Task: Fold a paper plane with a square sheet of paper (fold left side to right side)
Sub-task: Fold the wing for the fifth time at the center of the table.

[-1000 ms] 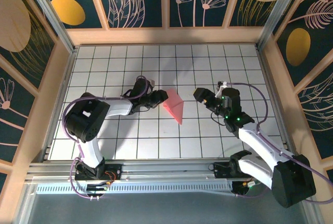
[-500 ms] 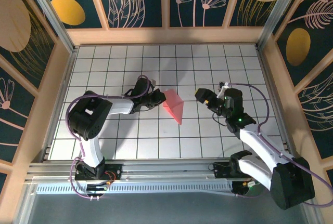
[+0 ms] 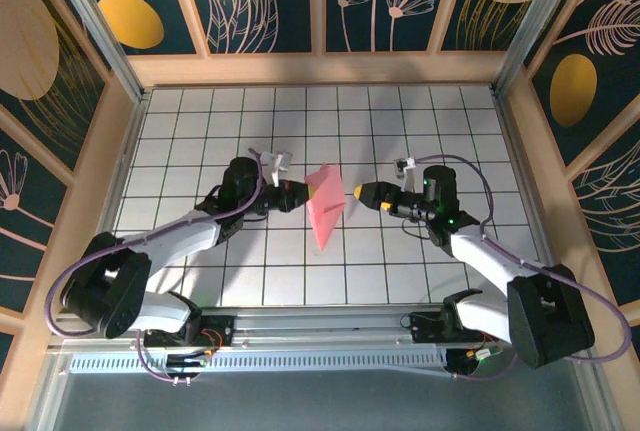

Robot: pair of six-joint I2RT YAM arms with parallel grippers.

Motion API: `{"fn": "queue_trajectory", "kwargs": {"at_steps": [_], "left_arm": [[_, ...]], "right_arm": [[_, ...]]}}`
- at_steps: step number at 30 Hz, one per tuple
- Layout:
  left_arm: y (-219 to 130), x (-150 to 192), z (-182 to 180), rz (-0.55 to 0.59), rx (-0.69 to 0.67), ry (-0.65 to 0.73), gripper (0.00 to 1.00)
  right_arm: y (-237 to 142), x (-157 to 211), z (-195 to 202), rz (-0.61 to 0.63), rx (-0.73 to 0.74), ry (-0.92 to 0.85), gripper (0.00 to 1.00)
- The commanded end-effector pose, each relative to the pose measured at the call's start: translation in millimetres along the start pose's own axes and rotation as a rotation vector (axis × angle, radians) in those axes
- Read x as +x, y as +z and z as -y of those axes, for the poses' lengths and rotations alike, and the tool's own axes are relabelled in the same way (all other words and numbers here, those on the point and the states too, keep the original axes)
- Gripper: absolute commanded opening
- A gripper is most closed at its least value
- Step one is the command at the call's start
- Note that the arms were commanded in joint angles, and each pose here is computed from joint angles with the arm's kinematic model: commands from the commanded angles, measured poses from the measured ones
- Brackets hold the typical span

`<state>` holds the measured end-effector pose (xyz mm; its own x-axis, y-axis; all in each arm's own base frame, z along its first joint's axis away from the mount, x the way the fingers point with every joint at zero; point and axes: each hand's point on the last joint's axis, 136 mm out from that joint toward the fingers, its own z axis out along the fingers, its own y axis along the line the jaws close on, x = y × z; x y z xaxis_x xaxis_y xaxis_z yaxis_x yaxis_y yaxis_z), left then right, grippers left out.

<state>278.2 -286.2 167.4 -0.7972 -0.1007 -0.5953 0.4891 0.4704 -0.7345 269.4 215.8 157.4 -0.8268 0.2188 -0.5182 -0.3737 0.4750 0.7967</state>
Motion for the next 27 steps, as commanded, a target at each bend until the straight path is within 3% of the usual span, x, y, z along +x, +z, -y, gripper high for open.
{"fn": "queue_trajectory", "kwargs": {"at_steps": [1,8,16,22,27], "left_arm": [[-12.3,5.8,28.3,-0.009,0.154,0.098,0.00],[-14.3,10.5,35.8,-0.021,0.207,0.086,0.00],[-2.9,15.9,10.6,-0.055,0.109,0.041,0.00],[1.1,22.3,2.1,-0.077,0.090,0.024,0.00],[1.9,27.3,-0.7,-0.094,0.091,0.017,0.00]], "right_arm": [[9.0,4.2,-32.2,-0.031,-0.162,-0.140,0.95],[32.3,25.3,-51.9,-0.121,-0.267,-0.180,0.94],[36.1,25.9,-62.1,-0.166,-0.283,-0.202,0.66],[37.2,19.9,-60.7,-0.167,-0.248,-0.217,0.56],[43.0,13.1,-52.8,-0.160,-0.203,-0.212,0.42]]}}
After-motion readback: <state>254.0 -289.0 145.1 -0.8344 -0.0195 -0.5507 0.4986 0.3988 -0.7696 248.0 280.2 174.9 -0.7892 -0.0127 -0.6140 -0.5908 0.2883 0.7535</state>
